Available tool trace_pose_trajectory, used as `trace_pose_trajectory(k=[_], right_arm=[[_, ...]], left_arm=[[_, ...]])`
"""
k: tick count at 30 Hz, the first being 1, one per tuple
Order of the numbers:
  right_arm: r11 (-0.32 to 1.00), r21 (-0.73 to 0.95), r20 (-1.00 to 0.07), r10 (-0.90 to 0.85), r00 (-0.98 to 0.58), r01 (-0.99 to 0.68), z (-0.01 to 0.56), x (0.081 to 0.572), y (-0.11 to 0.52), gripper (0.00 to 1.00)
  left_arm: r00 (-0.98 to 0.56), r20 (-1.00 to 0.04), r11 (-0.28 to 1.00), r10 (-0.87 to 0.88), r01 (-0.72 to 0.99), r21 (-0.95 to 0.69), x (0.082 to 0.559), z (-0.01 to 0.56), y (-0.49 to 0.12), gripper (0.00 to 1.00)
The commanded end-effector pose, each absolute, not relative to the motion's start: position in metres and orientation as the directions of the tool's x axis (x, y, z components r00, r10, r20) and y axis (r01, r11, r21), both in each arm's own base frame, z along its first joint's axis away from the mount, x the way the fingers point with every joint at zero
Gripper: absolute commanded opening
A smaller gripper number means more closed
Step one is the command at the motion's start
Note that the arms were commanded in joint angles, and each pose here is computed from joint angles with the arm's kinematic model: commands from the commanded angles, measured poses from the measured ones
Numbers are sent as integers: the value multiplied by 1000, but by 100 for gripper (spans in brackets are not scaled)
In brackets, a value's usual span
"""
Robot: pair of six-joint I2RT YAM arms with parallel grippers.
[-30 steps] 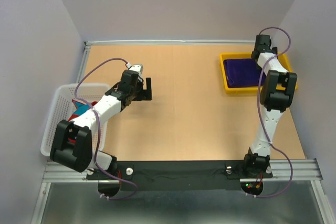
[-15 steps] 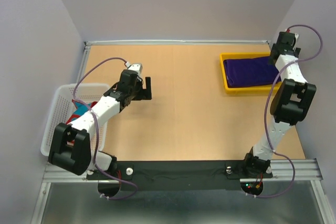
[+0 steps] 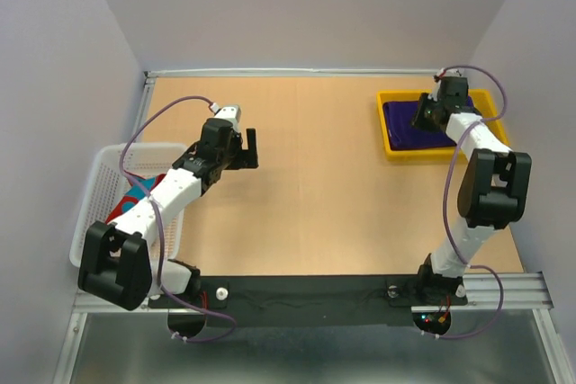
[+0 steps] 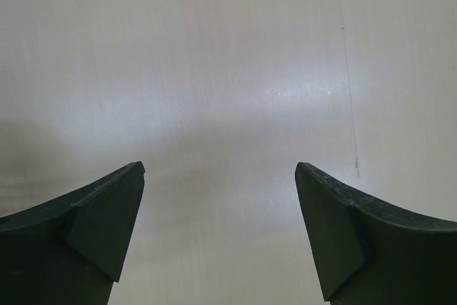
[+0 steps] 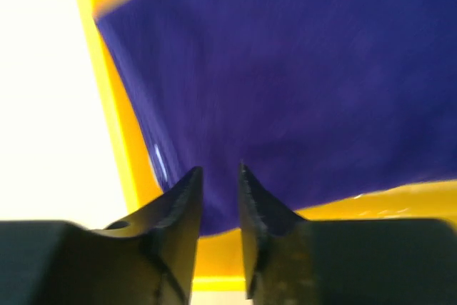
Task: Fold and stack the towels
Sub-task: Neatly place the folded towel into the bin
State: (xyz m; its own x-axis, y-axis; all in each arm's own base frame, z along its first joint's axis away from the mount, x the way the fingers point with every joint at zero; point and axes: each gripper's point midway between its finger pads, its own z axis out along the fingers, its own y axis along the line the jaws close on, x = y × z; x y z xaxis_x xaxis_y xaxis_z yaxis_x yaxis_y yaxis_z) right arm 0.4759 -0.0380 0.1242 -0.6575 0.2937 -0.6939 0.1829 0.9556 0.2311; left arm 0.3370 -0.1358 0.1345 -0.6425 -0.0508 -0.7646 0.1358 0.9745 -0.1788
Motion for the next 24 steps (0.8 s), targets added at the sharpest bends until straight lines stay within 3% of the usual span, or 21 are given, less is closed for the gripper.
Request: trace_pose_trajectory(k=[1, 12, 21, 24], right_arm=[[936, 325, -676, 329, -659, 135, 112, 476, -15, 27], [926, 373, -607, 291, -740, 58, 75, 451, 29, 21], [945, 327, -624, 211, -753, -6, 73, 441, 43, 22], [954, 299, -678, 204, -706, -11, 98, 453, 38, 22]], left_arm=[[-587, -807, 977, -57, 135, -168, 341, 157, -131, 99], [-584, -810, 975, -58, 140, -171, 342, 159, -131, 99], [-581, -812, 974, -59, 143, -174, 341, 160, -132, 99], [-579, -813, 974, -60, 145, -175, 341, 161, -132, 99]])
